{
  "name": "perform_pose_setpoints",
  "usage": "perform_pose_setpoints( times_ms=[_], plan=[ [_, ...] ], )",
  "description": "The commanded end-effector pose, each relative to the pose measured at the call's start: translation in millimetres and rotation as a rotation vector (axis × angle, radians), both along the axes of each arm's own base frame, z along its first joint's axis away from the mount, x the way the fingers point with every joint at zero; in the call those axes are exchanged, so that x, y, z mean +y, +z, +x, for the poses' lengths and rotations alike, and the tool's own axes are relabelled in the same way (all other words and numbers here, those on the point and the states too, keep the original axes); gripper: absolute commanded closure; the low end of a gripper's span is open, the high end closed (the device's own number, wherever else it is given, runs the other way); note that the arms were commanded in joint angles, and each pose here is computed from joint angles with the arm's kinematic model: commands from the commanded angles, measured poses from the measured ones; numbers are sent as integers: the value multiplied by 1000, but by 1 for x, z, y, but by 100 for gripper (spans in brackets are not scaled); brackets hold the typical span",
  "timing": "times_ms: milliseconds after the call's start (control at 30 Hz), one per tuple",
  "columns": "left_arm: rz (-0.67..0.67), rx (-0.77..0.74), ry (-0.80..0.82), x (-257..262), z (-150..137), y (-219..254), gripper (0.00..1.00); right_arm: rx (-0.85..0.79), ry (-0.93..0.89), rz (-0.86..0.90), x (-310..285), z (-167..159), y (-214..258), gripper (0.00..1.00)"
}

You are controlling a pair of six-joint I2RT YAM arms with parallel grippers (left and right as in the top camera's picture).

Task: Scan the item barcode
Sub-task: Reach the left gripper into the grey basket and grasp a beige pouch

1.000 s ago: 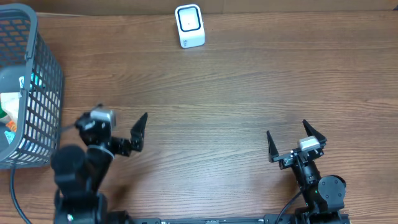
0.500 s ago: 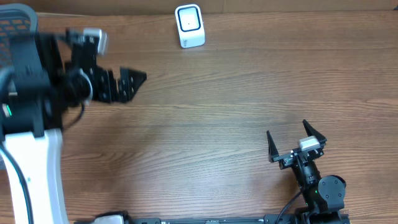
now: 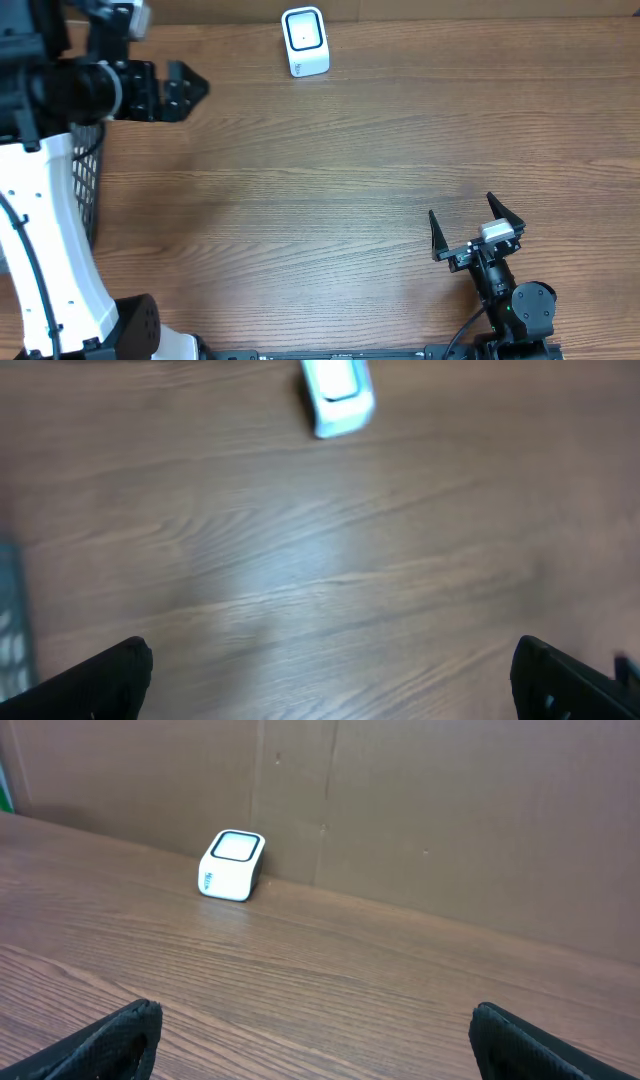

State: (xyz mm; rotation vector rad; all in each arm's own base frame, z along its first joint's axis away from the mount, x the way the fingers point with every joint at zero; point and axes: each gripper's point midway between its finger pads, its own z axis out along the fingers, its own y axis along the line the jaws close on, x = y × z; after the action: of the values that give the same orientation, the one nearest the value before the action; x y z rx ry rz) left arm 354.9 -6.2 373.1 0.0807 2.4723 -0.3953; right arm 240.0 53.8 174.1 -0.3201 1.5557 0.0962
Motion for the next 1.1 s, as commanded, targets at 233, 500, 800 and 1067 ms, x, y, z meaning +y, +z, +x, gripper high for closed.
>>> perform_pose_setpoints(
  times_ms=[233,500,800,1067],
  plan=[
    [-43,-67,623,155,-71,34,0,-3,-8,7,-2,0,-2,0],
    [-88,-40,845,206,-87,20,0,-3,-8,7,-2,0,-2,0],
    [-78,108,975,240,-83,-49,0,-3,-8,7,-2,0,-2,0],
    [-25,17,953,265,-61,-58,1,-3,-8,7,-2,0,-2,0]
  ],
)
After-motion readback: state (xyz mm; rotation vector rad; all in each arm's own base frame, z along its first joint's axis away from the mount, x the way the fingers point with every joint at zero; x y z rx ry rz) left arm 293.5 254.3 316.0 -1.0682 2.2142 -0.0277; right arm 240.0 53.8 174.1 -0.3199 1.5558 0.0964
